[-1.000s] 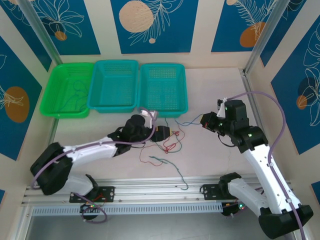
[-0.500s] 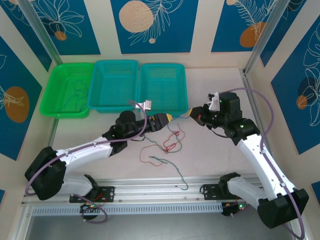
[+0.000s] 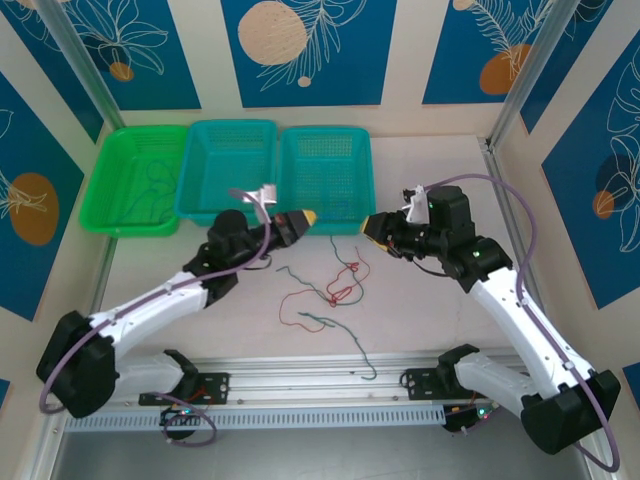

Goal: Untangle the cables

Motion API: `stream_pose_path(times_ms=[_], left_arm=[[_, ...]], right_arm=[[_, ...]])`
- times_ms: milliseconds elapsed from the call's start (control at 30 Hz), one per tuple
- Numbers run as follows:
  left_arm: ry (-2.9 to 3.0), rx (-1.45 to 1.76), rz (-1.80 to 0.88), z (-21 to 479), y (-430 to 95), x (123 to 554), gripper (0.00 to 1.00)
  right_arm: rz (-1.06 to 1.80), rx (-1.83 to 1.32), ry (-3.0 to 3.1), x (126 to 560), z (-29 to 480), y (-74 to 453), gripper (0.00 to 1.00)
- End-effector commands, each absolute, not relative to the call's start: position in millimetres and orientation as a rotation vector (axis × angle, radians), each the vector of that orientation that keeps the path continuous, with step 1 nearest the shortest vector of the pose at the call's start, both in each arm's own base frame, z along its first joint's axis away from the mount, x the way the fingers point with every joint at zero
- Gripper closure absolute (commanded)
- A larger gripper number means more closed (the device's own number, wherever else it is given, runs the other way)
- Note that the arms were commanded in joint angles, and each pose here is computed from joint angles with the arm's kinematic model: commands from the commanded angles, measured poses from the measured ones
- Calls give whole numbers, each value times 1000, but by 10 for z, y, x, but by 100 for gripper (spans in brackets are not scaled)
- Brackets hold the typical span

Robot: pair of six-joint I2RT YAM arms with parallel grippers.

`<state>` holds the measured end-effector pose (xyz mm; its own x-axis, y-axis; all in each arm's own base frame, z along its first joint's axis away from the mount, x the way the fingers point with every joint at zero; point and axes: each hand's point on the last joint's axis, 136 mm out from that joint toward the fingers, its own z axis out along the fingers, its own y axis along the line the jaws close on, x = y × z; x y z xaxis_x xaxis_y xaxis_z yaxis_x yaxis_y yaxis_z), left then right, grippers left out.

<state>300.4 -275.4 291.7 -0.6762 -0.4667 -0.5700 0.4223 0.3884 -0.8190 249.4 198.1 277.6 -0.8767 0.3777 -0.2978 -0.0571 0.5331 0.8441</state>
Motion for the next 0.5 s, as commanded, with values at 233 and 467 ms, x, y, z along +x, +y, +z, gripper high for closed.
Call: stream_pose_path(times_ms=[233, 467], left_arm=[[1812, -533, -684, 2879, -163, 3948, 100], [1833, -844, -494, 2331, 1275, 4560, 100]], right_arm=[[1302, 103, 2229, 2410, 2965, 2067, 58], [1276, 98, 2251, 2342, 2933, 2038, 58]])
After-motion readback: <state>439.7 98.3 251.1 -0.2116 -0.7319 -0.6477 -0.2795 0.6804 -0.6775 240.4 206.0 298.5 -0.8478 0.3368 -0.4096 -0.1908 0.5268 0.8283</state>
